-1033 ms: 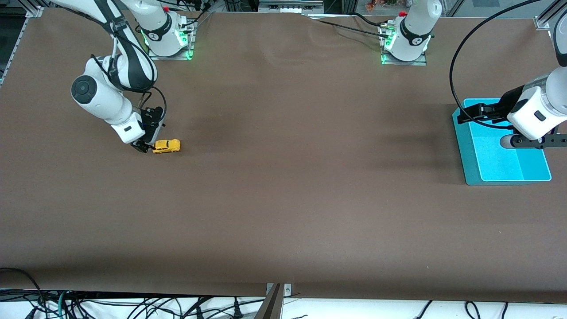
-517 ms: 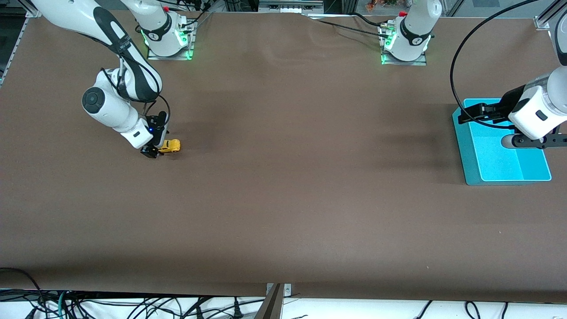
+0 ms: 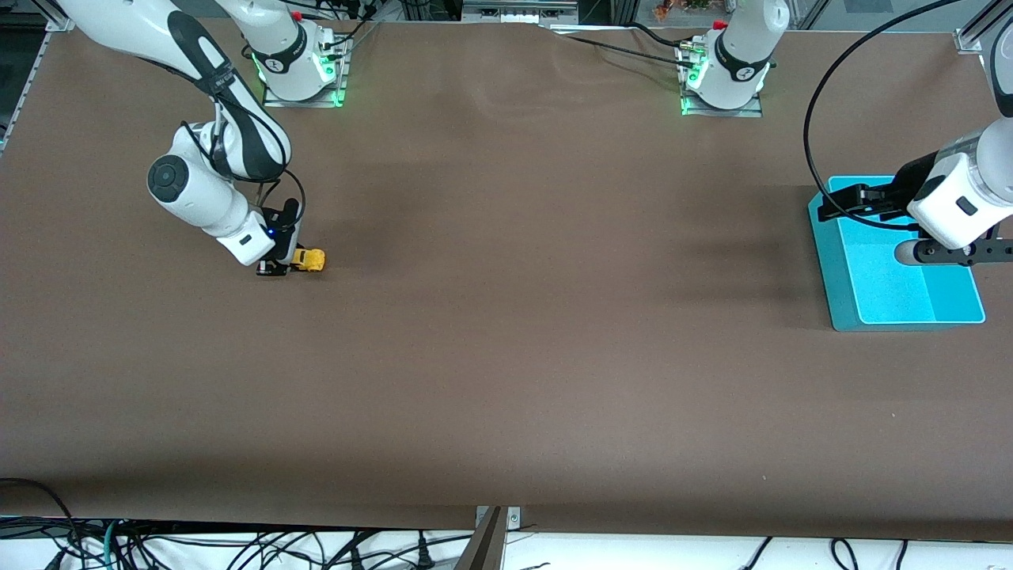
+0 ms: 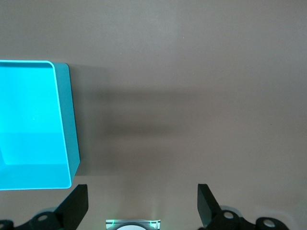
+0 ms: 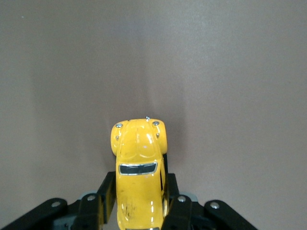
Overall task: Wind and store yellow beetle car
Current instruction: 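Grasp the yellow car with the right gripper and drag it backward, then release the car with the right gripper and withdraw it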
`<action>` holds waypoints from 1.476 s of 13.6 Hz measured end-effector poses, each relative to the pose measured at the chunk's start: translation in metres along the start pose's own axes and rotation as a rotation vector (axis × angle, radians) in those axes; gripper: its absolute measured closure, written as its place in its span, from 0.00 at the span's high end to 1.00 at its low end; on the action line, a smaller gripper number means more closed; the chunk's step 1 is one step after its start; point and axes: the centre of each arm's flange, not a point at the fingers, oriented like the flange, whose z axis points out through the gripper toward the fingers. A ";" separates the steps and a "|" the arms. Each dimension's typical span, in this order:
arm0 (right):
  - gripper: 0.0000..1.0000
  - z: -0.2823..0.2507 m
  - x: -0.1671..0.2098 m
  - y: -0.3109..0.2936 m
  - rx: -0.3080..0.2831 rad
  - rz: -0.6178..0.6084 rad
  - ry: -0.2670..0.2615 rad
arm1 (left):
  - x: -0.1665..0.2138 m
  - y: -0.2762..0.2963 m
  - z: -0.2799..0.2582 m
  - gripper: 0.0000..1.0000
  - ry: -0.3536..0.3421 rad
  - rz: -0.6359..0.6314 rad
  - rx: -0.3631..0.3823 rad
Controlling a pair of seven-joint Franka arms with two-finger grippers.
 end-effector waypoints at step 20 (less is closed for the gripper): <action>0.46 -0.015 -0.115 0.025 -0.061 -0.189 -0.047 | -0.002 0.012 -0.012 1.00 0.025 0.021 0.001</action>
